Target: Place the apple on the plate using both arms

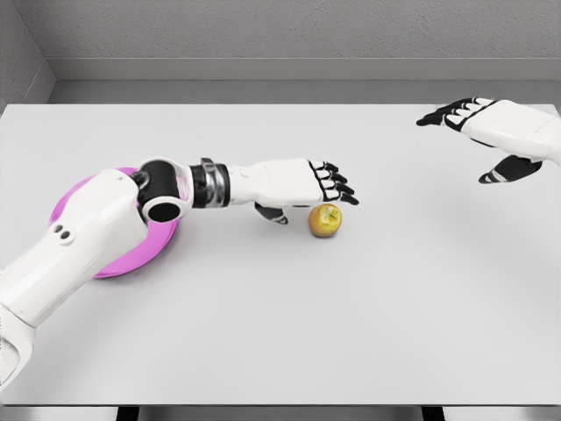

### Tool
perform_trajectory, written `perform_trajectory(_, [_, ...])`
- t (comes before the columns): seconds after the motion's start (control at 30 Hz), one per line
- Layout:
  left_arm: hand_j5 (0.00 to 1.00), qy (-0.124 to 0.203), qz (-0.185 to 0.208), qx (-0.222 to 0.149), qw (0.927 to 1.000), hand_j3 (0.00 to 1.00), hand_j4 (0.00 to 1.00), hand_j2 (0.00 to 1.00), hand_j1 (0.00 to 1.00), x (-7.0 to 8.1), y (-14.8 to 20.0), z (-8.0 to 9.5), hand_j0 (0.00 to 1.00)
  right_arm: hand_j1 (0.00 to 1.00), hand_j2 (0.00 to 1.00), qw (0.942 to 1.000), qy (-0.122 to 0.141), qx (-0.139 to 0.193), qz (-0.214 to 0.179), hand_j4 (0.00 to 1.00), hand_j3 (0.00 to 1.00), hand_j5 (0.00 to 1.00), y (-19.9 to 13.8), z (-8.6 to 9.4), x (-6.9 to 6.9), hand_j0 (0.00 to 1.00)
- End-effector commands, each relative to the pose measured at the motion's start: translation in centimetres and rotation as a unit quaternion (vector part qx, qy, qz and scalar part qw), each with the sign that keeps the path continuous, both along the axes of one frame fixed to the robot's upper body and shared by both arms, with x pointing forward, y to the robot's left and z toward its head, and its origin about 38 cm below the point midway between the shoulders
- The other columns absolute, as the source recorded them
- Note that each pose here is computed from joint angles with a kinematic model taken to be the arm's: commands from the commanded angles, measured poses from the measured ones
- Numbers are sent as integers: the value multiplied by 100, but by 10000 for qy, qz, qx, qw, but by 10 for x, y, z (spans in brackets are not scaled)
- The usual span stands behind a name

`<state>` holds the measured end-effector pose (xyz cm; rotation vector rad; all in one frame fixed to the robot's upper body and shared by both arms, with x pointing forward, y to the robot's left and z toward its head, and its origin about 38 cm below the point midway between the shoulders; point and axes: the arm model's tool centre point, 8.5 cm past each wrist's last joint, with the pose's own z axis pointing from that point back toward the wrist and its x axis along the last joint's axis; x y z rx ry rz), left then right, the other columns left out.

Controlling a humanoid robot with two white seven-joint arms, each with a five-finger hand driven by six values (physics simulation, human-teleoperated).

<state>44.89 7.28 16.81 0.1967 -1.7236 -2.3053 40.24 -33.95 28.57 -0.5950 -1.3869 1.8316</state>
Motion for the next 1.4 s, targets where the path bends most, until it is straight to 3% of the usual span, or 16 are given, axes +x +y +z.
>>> perform_trajectory(0.0, [100,98,14,19,9999,100,100,100,100,1,-9,-8,100,100,100,10000,-6,-25,-11,100,100,100,-2,2,-1,100])
perform_trajectory(0.17, [100,181,140,169,9996,100,100,100,100,10,-14,-20,100,100,100,10000,18,-46,-16,100,100,100,-2,0,-2,100])
perform_trajectory(0.5, [100,237,94,293,9992,100,100,100,100,9,-24,-24,100,100,100,10000,72,-46,-20,100,100,100,-3,-4,-3,100])
perform_trajectory(0.8, [66,193,70,230,9995,66,66,66,66,10,-25,-17,66,100,100,10000,64,-46,-19,100,100,100,-3,-4,-3,100])
perform_trajectory(1.27, [65,258,8,384,9989,65,65,65,65,4,-27,-27,65,100,100,10000,84,-47,-14,100,100,100,-2,-5,-4,100])
perform_trajectory(1.37, [53,264,8,385,9989,53,53,53,53,4,-27,-27,53,100,100,9999,84,-53,-18,100,100,100,-3,-5,-4,100])
